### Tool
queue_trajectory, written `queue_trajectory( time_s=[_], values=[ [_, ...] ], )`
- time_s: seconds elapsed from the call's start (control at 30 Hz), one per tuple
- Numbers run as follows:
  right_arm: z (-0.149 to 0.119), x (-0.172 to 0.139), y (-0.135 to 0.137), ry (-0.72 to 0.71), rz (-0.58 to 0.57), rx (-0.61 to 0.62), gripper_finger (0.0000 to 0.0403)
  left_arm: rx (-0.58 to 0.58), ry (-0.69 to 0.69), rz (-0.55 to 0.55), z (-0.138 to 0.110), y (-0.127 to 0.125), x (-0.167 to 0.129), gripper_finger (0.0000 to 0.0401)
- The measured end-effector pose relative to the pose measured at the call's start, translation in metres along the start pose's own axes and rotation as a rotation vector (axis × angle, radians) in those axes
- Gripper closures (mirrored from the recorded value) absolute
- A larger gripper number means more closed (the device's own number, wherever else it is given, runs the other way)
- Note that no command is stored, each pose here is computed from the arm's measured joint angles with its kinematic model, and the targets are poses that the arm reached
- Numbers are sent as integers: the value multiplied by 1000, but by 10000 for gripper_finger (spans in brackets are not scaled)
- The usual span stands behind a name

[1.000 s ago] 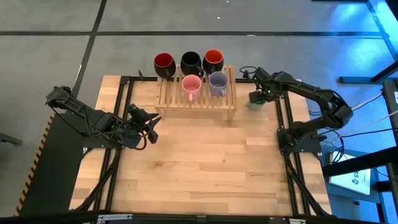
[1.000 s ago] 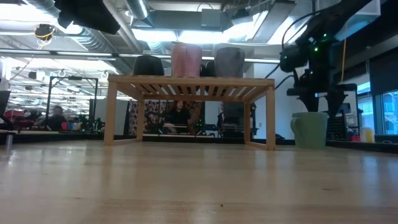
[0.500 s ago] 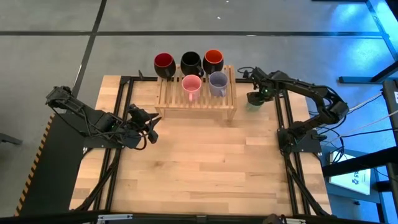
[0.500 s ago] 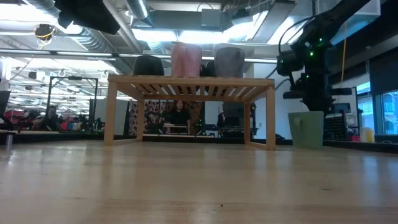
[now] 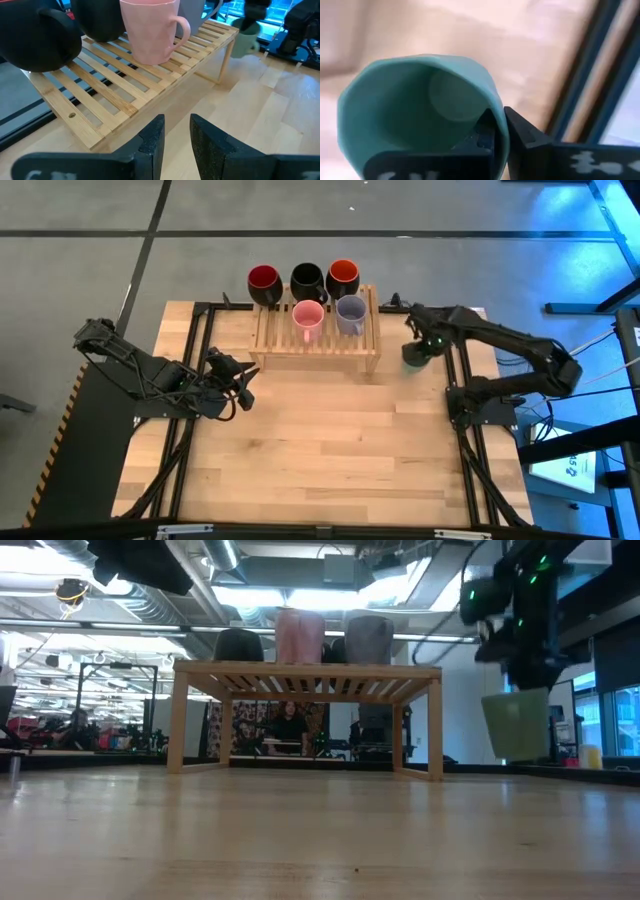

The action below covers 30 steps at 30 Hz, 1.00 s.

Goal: Place coffee mugs
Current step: Put the green mug on the shelf

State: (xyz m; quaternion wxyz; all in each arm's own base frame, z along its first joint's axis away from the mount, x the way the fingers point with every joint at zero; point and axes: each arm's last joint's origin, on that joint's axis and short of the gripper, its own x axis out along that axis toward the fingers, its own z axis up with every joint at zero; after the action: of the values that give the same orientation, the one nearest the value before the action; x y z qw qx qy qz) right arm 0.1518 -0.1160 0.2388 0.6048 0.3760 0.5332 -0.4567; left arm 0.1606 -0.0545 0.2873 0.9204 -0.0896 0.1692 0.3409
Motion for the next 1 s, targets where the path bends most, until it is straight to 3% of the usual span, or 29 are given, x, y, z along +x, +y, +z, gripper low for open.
queue_trajectory(
  time_s=[0.33, 0.57, 0.77, 1.0],
  values=[
    [-78, -31, 50, -1, 202, -96, 401, -2, 17, -18, 0, -1, 0, 316],
    [-123, -26, 110, -51, 398, -135, 401, -1, 51, -54, -1, -2, 0, 316],
    [-135, -23, 168, -57, 418, -237, 402, -6, 54, -63, -1, -2, 0, 316],
    [-123, -23, 228, -62, 381, -342, 402, -6, 49, -58, -1, -2, 0, 316]
  ],
)
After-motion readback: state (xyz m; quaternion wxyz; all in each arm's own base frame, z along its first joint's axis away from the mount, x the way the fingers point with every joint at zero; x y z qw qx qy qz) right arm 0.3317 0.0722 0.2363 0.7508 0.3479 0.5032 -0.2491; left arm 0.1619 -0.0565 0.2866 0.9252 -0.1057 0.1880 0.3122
